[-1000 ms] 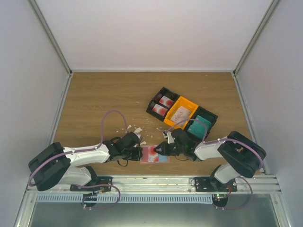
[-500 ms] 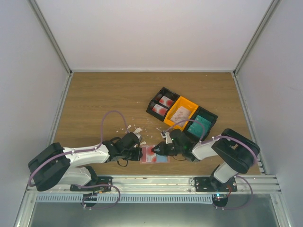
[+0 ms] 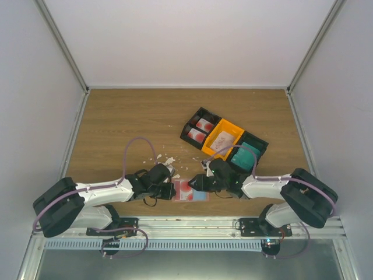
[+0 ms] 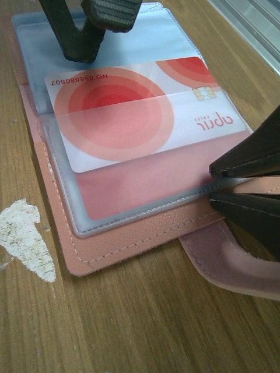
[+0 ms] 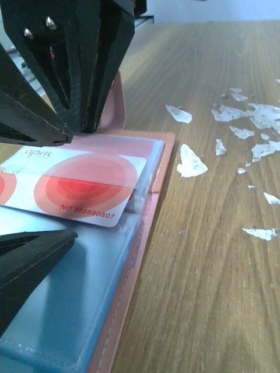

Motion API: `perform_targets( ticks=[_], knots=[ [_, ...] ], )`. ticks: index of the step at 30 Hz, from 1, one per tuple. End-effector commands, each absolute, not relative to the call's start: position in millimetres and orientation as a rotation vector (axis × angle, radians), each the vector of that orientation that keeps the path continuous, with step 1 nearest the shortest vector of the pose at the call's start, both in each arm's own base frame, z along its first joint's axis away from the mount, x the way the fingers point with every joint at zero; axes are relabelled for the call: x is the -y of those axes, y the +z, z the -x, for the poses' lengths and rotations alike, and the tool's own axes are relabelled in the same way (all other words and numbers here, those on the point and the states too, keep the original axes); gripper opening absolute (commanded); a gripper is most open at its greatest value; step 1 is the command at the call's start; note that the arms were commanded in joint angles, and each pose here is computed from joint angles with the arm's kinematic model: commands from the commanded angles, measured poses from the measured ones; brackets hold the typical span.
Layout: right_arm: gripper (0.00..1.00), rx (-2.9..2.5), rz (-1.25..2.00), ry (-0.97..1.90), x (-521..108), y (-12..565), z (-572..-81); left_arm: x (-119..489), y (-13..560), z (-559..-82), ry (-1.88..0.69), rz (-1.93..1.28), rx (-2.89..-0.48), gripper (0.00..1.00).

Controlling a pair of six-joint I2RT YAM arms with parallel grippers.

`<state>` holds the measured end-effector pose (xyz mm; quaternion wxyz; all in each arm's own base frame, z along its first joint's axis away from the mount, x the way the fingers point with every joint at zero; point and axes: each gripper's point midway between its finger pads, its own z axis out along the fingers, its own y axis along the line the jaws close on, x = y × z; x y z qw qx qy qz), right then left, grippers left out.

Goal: Put the credit cards into the card holder
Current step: Insert the credit card into the card holder.

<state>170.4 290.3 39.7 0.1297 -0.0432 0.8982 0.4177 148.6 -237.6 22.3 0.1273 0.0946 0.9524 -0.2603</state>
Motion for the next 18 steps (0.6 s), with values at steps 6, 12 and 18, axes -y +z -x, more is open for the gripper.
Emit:
perform_targets(
  ticks=[6,12,18],
  knots=[
    [0.40,-2.753,0.197,0.953,-282.0,26.7,-162.6,236.7,20.8,-140.4,-0.802,-0.286,-2.772,0.16],
    [0.30,-2.784,0.263,0.954,-297.5,20.7,-156.3,238.0,17.0,-138.4,-0.817,-0.293,-2.778,0.13],
    [0.23,-2.753,0.306,1.003,-310.4,27.3,-158.1,239.4,15.5,-138.8,-0.818,-0.299,-2.779,0.09]
  ],
)
